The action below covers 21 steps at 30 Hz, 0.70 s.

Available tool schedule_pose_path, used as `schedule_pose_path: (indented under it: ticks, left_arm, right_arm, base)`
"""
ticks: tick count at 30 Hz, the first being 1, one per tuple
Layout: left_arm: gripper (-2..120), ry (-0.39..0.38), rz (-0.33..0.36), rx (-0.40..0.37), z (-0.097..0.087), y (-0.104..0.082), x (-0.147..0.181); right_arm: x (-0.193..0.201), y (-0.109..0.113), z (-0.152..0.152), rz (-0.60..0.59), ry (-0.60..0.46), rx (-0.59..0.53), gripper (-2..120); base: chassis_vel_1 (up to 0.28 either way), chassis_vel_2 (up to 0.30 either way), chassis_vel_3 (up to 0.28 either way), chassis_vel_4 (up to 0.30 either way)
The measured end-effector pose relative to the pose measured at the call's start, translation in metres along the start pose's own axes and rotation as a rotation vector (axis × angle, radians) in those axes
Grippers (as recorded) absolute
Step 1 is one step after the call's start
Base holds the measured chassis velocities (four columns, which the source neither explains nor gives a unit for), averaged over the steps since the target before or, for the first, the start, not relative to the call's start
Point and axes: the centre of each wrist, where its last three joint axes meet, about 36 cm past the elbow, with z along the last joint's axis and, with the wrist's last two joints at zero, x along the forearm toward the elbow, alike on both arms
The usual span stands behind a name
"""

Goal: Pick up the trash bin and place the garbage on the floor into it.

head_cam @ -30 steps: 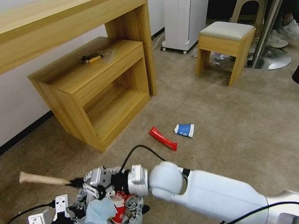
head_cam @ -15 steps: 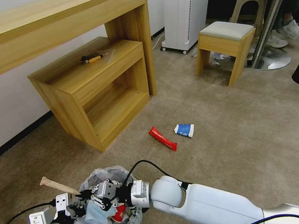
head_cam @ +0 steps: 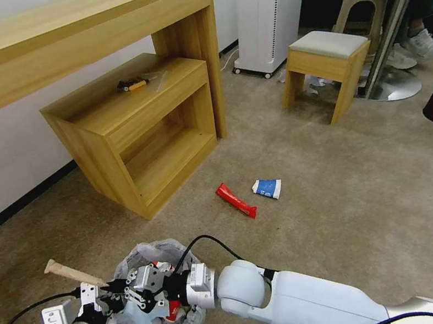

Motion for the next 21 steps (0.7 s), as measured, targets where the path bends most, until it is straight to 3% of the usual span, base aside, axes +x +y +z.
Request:
schedule_pose_path:
  ticks: [6,10,21]
  left_arm:
    - [0,0.003,0.001,0.001,0.001,0.0,0.0]
    - [0,0.002,0.003,-0.003,0.001,0.001,0.0]
    - [0,-0.001,0.009,-0.005,0.0,0.0,-0.001]
  right_arm:
    - [0.003,0.009,0.026,0.017,0.039,-0.022,0]
    - [0.014,-0.002,0.043,0.051,0.073,0.008,0]
    - [0.026,0.004,0.047,0.072,0.08,0.008,0]
  base:
    - [0.0,0.0,0.0,0.0]
    - [0.0,0.0,0.0,0.0]
    - [0.0,0.0,0.0,0.0]
